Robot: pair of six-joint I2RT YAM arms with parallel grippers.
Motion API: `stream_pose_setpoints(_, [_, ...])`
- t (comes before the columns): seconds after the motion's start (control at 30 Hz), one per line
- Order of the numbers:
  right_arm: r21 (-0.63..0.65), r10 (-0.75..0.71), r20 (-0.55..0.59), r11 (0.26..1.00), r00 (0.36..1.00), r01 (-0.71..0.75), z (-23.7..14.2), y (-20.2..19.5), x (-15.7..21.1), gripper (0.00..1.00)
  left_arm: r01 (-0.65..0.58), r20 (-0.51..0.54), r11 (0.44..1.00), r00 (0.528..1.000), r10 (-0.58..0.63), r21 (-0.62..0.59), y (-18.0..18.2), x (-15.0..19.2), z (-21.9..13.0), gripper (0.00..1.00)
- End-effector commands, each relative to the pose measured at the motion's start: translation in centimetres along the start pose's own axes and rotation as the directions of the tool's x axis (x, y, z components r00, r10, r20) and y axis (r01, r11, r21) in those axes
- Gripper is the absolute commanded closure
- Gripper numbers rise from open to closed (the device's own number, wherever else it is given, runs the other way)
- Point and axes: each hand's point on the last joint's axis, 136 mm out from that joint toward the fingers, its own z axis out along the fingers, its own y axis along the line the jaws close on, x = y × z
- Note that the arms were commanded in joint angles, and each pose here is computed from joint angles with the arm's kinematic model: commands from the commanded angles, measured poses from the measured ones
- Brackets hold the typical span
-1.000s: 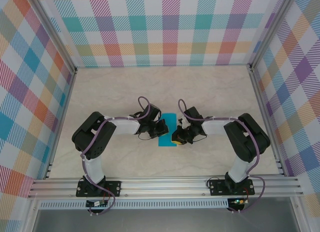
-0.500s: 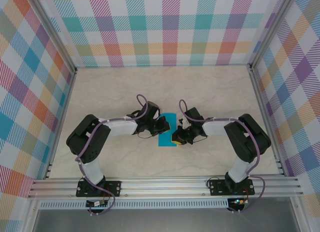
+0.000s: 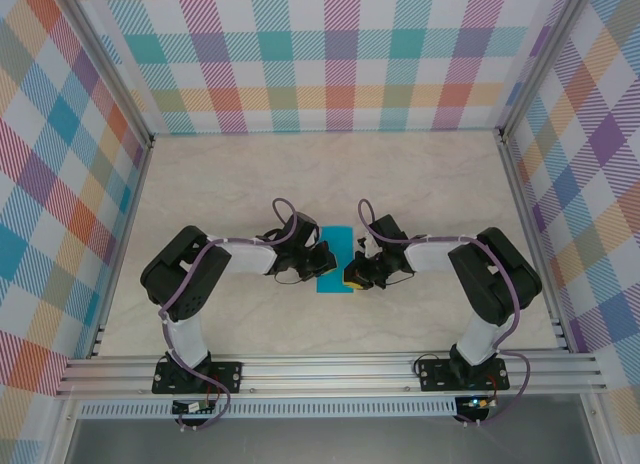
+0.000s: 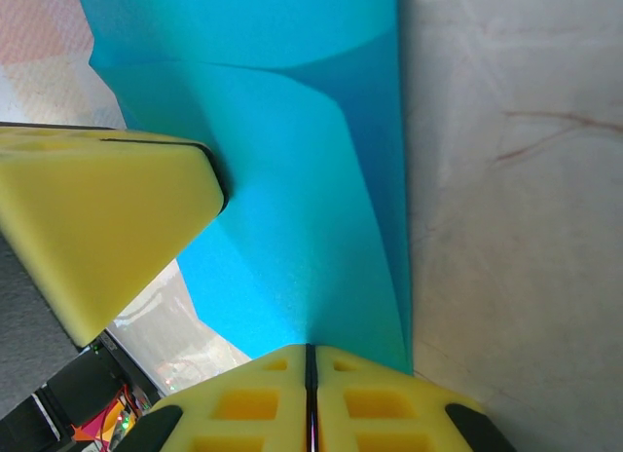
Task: Fold a paper plane with a square sheet of paper (pick it up from the middle)
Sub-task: Fold the triangle a second time at the center of the table.
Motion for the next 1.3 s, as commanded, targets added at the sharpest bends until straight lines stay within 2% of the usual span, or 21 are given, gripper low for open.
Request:
stream_pose_setpoints(0.0, [0.122, 0.077, -0.019, 0.990, 0.997, -0.074, 0.6, -3.7, 1.4, 0.91, 0.000, 0.035, 0.995, 0.999, 0.004, -0.104, 2.9, -0.1, 0.8, 1.00])
stream_pose_setpoints(0.2, [0.141, 0.069, -0.018, 0.988, 0.997, -0.066, 0.4, -4.0, 1.5, 0.92, 0.012, 0.077, 0.988, 0.997, 0.000, -0.152, 4.0, -1.2, -0.2, 1.00])
stream_pose_setpoints(0.5, [0.138, 0.062, -0.026, 0.989, 0.998, -0.057, 0.3, -4.0, 1.8, 0.92, 0.039, 0.122, 0.991, 0.992, -0.023, -0.131, 4.2, -3.4, -1.2, 1.00])
stream_pose_setpoints(1.27, [0.114, 0.047, -0.031, 0.993, 0.998, -0.043, 0.1, -3.3, 1.8, 0.91, 0.069, 0.151, 0.987, 0.987, -0.047, -0.144, 5.6, -6.1, -3.1, 0.98])
